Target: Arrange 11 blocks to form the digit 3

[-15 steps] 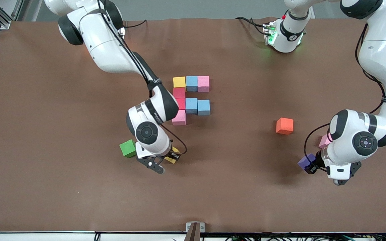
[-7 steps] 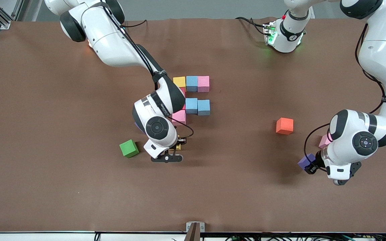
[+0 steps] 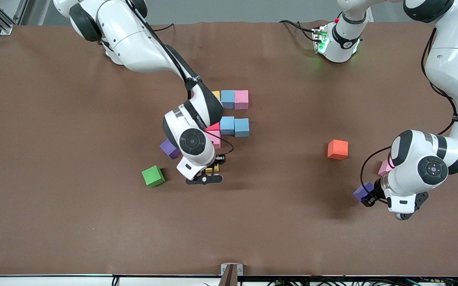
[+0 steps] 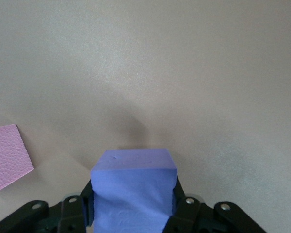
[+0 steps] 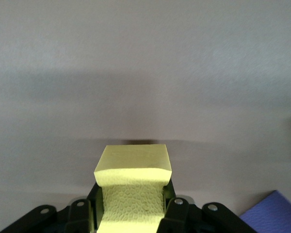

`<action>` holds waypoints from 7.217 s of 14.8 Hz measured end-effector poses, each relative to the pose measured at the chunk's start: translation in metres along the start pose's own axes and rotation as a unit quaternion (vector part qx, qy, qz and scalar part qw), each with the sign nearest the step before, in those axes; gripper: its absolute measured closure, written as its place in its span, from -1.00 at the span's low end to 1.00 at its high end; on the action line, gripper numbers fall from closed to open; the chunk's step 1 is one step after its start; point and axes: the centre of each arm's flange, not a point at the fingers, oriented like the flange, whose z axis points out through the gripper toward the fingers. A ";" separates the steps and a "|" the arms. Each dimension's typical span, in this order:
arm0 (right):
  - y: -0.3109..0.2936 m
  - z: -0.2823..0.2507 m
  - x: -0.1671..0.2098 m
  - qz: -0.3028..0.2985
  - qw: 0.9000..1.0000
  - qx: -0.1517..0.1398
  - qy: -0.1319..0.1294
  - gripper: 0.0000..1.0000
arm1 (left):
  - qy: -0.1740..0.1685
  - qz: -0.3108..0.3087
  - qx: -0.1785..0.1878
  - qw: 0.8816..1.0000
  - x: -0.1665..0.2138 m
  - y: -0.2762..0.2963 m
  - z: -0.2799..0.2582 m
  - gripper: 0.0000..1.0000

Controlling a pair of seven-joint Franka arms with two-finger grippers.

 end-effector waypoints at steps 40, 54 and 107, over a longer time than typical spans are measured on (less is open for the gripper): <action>0.000 0.021 -0.045 0.032 0.999 -0.012 0.033 0.00 | 0.003 -0.002 -0.002 1.000 0.003 0.000 -0.002 -0.19; 0.000 0.023 -0.045 0.030 0.999 -0.010 0.038 0.00 | 0.003 -0.012 -0.007 1.000 0.000 0.005 -0.006 -0.19; 0.046 -0.068 -0.010 0.055 0.998 -0.014 0.035 -1.00 | 0.004 -0.402 -0.015 0.915 -0.369 0.222 0.004 -0.14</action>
